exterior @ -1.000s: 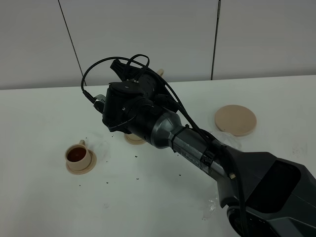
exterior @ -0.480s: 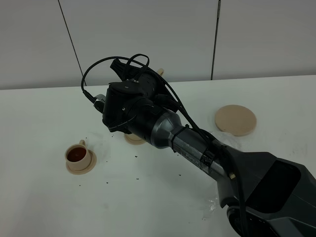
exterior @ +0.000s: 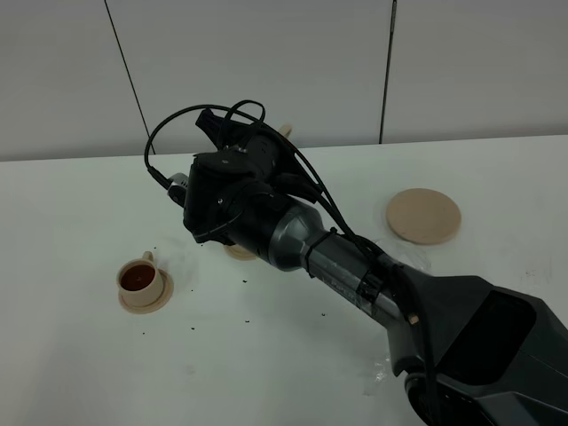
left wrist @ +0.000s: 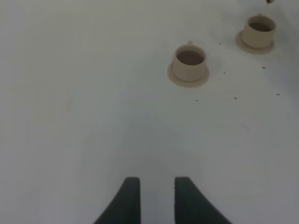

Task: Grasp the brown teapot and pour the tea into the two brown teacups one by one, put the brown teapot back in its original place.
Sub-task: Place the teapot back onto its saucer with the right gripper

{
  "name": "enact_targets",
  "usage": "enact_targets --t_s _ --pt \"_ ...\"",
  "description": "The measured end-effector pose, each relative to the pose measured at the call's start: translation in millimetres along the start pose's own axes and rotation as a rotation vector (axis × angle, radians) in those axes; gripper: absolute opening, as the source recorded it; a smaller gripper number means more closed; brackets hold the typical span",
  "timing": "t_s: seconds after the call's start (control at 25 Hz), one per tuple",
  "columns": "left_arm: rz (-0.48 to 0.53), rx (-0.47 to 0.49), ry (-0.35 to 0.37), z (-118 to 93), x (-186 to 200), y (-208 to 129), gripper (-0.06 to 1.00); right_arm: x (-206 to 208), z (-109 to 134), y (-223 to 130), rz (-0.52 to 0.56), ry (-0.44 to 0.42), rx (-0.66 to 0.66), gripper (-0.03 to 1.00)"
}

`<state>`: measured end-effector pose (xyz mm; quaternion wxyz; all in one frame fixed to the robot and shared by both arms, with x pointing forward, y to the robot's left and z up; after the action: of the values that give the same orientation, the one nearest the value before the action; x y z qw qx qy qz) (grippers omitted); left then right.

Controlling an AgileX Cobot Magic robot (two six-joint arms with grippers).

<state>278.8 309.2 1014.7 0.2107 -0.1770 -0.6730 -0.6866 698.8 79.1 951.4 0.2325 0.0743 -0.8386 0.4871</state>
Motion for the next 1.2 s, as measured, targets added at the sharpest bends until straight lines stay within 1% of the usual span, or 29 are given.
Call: enact_targets --t_s 0.24,1.2 --pt "0.0 0.0 0.0 0.0 0.0 0.0 0.25 -3.3 1.5 5.4 -0.005 0.002 0.008 0.1" --pt "0.0 0.0 0.0 0.0 0.0 0.0 0.25 -3.2 0.9 4.6 0.0 -0.002 0.012 0.1"
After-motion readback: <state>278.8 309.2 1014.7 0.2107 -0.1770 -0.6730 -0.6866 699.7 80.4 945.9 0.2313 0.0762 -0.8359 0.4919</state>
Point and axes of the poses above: a point on each arm's last joint axis where the gripper is mounted, x pointing back along that axis away from the gripper, z along the wrist's bending axis when the last joint is at zero, y = z × x, the point moved 6 cm from there along -x, pointing out along that axis toward the gripper, and after that the axes turned 1 degree about x, right-handed, at the moved point
